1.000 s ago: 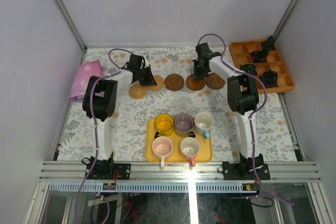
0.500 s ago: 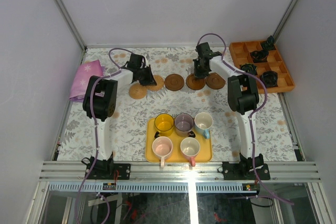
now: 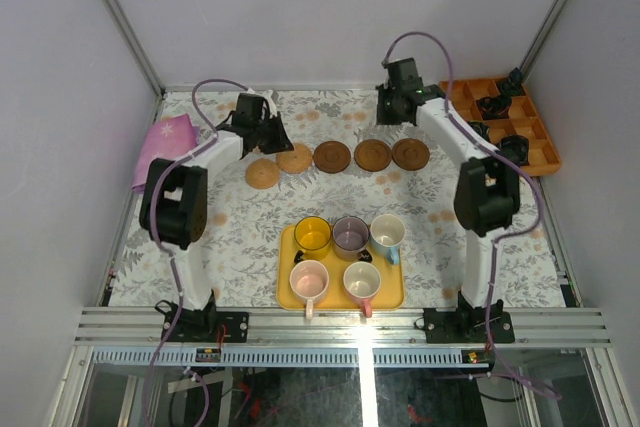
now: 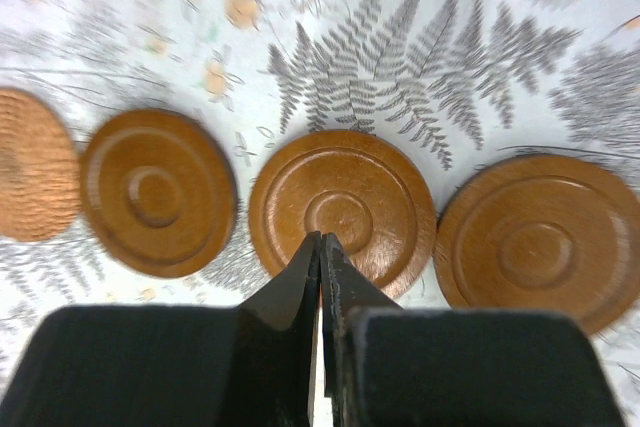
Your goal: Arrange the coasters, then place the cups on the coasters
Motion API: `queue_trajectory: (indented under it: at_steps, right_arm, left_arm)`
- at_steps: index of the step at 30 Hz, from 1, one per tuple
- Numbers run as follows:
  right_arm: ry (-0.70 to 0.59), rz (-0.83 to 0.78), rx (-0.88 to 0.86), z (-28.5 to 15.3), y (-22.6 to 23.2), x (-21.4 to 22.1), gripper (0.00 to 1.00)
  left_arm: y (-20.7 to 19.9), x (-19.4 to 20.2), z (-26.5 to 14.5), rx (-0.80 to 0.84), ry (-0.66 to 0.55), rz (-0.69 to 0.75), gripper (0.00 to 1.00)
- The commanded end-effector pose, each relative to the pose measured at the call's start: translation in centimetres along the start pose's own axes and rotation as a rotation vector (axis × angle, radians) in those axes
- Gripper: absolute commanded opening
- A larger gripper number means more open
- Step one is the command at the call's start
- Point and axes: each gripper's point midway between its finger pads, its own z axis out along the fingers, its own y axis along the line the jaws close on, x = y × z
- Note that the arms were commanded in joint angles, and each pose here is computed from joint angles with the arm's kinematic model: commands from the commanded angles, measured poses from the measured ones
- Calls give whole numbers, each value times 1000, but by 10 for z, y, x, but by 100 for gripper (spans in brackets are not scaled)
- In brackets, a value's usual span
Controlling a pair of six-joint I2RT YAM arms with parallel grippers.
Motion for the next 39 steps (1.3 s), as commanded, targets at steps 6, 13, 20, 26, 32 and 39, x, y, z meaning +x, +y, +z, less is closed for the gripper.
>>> queue_trajectory:
  at_steps: [6, 13, 20, 26, 32, 39]
  right_arm:
    - [-607, -68, 71, -144, -2, -136, 99]
    - [-642, -56, 123, -144, -13, -136, 99]
    - [-611, -34, 34, -142, -4, -106, 99]
    - [-578, -20, 42, -140, -10, -83, 59]
    - [-504, -38, 64, -133, -15, -67, 2]
    - [-487, -45, 68, -132, -18, -58, 0]
  left_arm:
    - [-1, -39, -74, -123, -289, 123, 7]
    - [35, 4, -67, -247, -195, 39, 6]
    - [63, 39, -52, -328, -105, -22, 0]
    - [78, 55, -36, -374, -37, -54, 0]
    - [87, 68, -20, -400, 14, -104, 0]
    - [109, 71, -14, -462, 27, -159, 0]
